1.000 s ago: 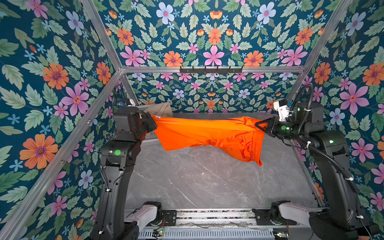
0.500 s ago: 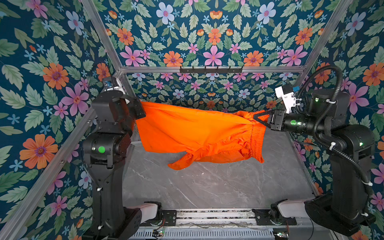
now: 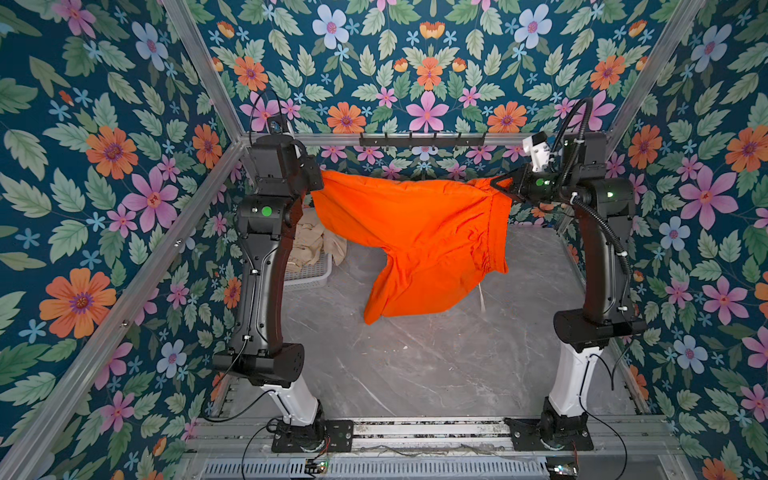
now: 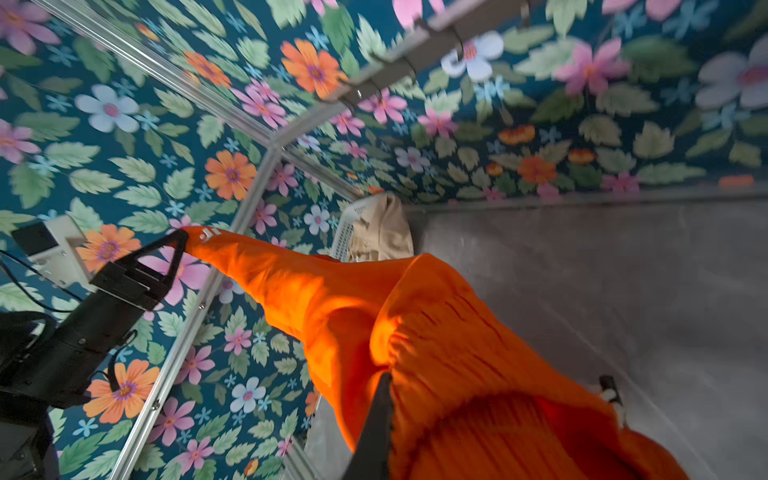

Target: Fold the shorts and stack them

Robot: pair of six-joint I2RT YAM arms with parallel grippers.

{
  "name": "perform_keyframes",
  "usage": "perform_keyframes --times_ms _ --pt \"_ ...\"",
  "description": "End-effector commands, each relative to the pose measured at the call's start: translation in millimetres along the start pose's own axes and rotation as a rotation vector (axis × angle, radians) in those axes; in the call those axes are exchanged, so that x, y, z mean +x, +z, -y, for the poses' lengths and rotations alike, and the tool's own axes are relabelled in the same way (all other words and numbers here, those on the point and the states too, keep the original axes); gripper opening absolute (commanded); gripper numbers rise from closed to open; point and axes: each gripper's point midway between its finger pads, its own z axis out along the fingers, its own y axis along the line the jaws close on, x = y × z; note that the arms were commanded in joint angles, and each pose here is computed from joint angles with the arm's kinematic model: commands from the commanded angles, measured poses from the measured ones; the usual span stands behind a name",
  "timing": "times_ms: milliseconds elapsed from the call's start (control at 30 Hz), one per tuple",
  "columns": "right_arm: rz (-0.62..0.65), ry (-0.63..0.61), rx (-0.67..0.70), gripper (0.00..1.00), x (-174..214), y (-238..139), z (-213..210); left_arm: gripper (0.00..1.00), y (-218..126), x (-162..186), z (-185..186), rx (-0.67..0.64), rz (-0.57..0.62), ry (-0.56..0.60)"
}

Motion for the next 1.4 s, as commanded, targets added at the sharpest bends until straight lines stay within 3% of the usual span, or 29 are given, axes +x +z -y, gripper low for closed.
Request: perform_keyframes --times_ms 0,67,133,300,467,567,733,967,1000,1100,1167,1233,1367 --pt "0.043 -0.062 -0.095 0.0 -9 -28 -30 0.0 -37 -58 15 0.115 0.239 -0.043" --pt "0.015 -0.076 -0.059 0.0 5 -36 -26 0.0 -60 -53 15 0.154 0.277 -0.05" --pt "-0.019 -0.041 -0.036 0.0 29 -33 -7 0.0 -70 -26 12 0.164 0.244 -0.055" --pt "-0.163 0.179 0.047 0.0 127 -17 77 0.0 -54 122 -1 0.147 -0.064 -0.081" --pt "-0.331 0.432 0.213 0.0 244 -15 167 0.0 -61 287 -10 0.146 -0.407 -0.218" --pt "-0.4 0.529 0.324 0.0 300 -22 207 0.0 -76 358 -23 0.087 -0.545 -0.28" --pt "-0.495 0.643 0.472 0.0 361 -41 236 0.0 -104 426 -31 0.046 -0.705 -0.37" --pt "-0.568 0.726 0.722 0.0 406 -86 250 0.0 -140 485 -32 -0.002 -0.903 -0.459" --pt "-0.576 0.742 0.731 0.0 410 -90 248 0.05 -145 489 -32 -0.007 -0.929 -0.466" --pt "-0.595 0.771 0.745 0.32 417 -103 236 0.32 -157 491 -31 -0.019 -0.98 -0.481" --pt "-0.568 0.746 0.77 0.48 409 -115 228 0.43 -161 479 -31 -0.021 -0.972 -0.487" --pt "-0.524 0.701 0.816 0.54 393 -130 221 0.46 -161 462 -32 -0.028 -0.944 -0.483" --pt "-0.459 0.628 0.784 0.54 359 -136 201 0.46 -146 430 -19 0.046 -0.862 -0.493"
